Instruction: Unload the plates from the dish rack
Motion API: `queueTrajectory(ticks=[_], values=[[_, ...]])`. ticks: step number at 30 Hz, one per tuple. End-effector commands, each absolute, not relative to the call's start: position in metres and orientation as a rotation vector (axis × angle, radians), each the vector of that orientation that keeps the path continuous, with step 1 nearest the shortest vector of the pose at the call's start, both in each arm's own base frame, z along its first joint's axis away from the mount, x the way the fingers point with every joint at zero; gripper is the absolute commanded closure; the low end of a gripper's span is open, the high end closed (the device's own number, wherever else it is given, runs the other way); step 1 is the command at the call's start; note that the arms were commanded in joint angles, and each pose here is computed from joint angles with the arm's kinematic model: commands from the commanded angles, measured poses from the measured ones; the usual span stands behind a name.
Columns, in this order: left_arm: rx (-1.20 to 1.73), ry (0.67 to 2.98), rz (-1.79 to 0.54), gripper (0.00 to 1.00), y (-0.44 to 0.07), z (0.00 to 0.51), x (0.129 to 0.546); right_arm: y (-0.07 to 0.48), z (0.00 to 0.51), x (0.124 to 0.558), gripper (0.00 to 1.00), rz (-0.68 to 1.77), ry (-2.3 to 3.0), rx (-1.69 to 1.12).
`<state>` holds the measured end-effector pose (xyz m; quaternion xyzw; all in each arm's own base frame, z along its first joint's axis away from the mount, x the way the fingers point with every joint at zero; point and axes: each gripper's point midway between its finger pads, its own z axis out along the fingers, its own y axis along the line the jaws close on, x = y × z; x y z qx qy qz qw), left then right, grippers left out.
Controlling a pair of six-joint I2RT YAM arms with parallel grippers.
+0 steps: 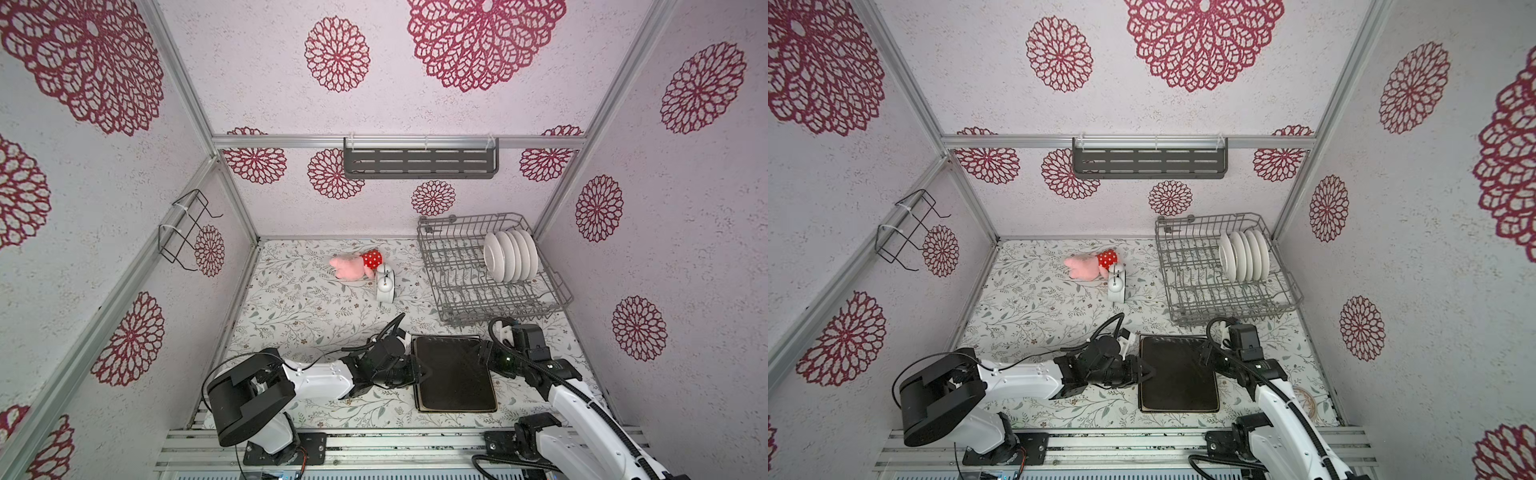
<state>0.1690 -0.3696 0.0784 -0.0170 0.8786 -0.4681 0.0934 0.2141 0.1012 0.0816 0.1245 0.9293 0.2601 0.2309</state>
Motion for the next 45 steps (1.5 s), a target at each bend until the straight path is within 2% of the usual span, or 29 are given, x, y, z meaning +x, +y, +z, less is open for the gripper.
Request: queueTrajectory(ticks=[1,18,32,45], values=[[0.001,2.523,-1.465,0.66,-0.382,0.102,0.171,0.104,0.088,0.217,0.41,0.731,2.539,0.334],[0.027,2.554,-1.402,0.59,-0.379,0.102,0.171,0.104,0.083,0.215,0.4,0.725,2.549,0.333],[0.063,2.579,-1.341,0.57,-0.376,0.104,0.171,0.105,0.08,0.218,0.4,0.726,2.552,0.33],[0.098,2.593,-1.284,0.49,-0.372,0.11,0.172,0.104,0.08,0.219,0.4,0.723,2.552,0.33]])
